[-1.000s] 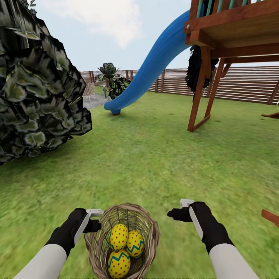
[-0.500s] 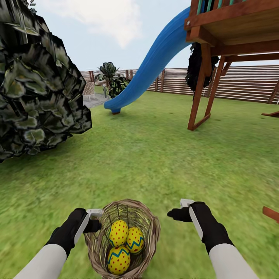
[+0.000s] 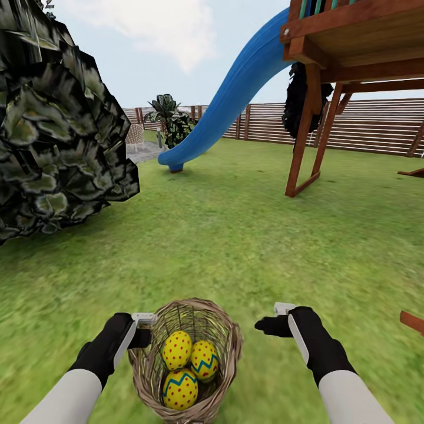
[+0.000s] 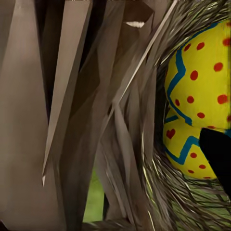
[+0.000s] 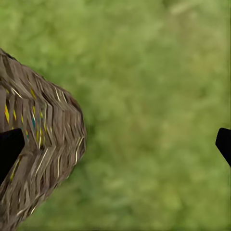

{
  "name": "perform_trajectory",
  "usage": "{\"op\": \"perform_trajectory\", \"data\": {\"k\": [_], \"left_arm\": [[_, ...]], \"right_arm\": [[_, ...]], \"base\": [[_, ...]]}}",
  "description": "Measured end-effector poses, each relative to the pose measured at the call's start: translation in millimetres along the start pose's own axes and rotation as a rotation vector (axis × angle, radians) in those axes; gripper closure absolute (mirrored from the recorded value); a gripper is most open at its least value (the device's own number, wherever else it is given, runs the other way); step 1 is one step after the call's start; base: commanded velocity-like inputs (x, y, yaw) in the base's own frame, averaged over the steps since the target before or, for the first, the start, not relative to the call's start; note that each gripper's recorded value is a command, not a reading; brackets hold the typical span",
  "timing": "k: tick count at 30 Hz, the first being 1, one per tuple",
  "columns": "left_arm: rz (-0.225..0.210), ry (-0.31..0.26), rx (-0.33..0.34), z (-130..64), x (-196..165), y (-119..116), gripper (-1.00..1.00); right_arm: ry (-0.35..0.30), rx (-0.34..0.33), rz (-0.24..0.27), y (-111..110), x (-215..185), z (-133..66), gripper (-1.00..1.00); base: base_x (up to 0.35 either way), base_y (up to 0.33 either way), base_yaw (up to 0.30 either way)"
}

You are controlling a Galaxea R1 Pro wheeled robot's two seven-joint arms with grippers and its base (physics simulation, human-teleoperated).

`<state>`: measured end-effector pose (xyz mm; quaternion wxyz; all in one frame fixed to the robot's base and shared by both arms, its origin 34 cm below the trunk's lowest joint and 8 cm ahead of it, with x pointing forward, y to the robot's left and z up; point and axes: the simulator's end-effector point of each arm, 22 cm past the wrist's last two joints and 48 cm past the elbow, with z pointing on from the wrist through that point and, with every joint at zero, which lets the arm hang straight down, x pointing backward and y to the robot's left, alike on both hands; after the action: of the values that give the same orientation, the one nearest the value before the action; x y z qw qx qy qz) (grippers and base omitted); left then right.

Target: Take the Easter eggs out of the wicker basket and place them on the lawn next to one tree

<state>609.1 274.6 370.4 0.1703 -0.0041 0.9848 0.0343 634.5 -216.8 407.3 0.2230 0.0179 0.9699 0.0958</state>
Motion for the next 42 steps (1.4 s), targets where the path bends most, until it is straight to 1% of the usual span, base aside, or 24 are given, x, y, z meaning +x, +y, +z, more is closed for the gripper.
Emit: {"op": "perform_trajectory", "data": {"k": [3, 4, 6, 7, 9, 10, 12, 14, 15, 20, 23, 25, 32, 34, 36, 42], "left_arm": [[0.005, 0.003, -0.005, 0.3, 1, 1, 1.0], [-0.009, 0.0, 0.015, -0.3, 0, -3, 1.0], [-0.025, 0.003, 0.035, 0.3, 1, -8, 1.0], [-0.013, 0.007, 0.02, 1.1, 2, -5, 1.0], [-0.007, 0.023, 0.018, 0.4, 6, -5, 1.0], [0.01, 0.031, 0.01, -0.2, 8, -7, 1.0], [0.019, 0.046, 0.01, -1.3, 12, -8, 1.0], [0.003, 0.05, 0.032, -4.4, 11, -13, 1.0], [0.001, 0.05, 0.033, -6.4, 10, -13, 1.0], [0.001, 0.05, 0.032, -16.0, 3, -11, 1.0], [0.01, 0.05, 0.021, -21.7, -1, -8, 1.0], [0.001, 0.05, 0.033, -25.4, -3, -11, 1.0], [0.002, 0.05, 0.029, -38.5, -11, -9, 1.0], [0.002, 0.05, 0.029, -42.3, -14, -8, 1.0], [0.002, 0.051, 0.029, -46.0, -16, -7, 1.0], [-0.004, 0.051, 0.05, -57.3, -23, -10, 1.0]], "right_arm": [[0.031, 0.001, 0.003, -2, 12, 6.0, -1.0], [0.034, 0.001, 0.003, -2, 13, 6.5, -1.0], [0.035, 0.001, 0.003, -2, 14, 6.8, -1.0], [0.035, 0.001, 0.003, -2, 14, 6.8, -1.0], [0.035, 0.001, 0.003, -1, 11, 3.4, -1.0], [0.035, 0.0, 0.003, 0, 10, 1.7, -1.0], [0.035, 0.0, 0.003, 1, 7, -1.7, -1.0], [0.035, -0.002, 0.003, 3, 4, -4.8, -1.0], [0.035, -0.003, 0.003, 4, 2, -6.4, -1.0], [0.036, -0.004, 0.003, 7, -4, -14.6, -1.0], [0.037, -0.002, 0.003, 8, -8, -19.6, -1.0], [0.035, 0.005, 0.002, 4, -12, -23.8, -1.0], [0.037, 0.022, -0.002, 1, -22, -36.4, -1.0], [0.037, 0.033, 0.0, -5, -24, -40.4, -1.0], [0.038, 0.035, 0.001, -5, -27, -43.8, -1.0], [0.039, 0.062, -0.016, -10, -35, -54.8, -1.0]], "base": [[0.0, 0.0, 0.0], [0.0, 0.0, 0.0], [0.0, 0.0, 0.0], [0.0, 0.0, 0.0], [0.0, 0.0, 0.0], [0.0, 0.0, 0.0], [0.0, 0.0, 0.0], [0.0, 0.0, 0.0], [0.0, 0.0, 0.0], [0.0, 0.0, 0.0], [0.0, 0.0, 0.0], [0.0, 0.0, 0.0], [0.0, 0.0, 0.0], [0.0, 0.0, 0.0], [0.0, 0.0, 0.0], [0.0, 0.0, 0.276]]}}
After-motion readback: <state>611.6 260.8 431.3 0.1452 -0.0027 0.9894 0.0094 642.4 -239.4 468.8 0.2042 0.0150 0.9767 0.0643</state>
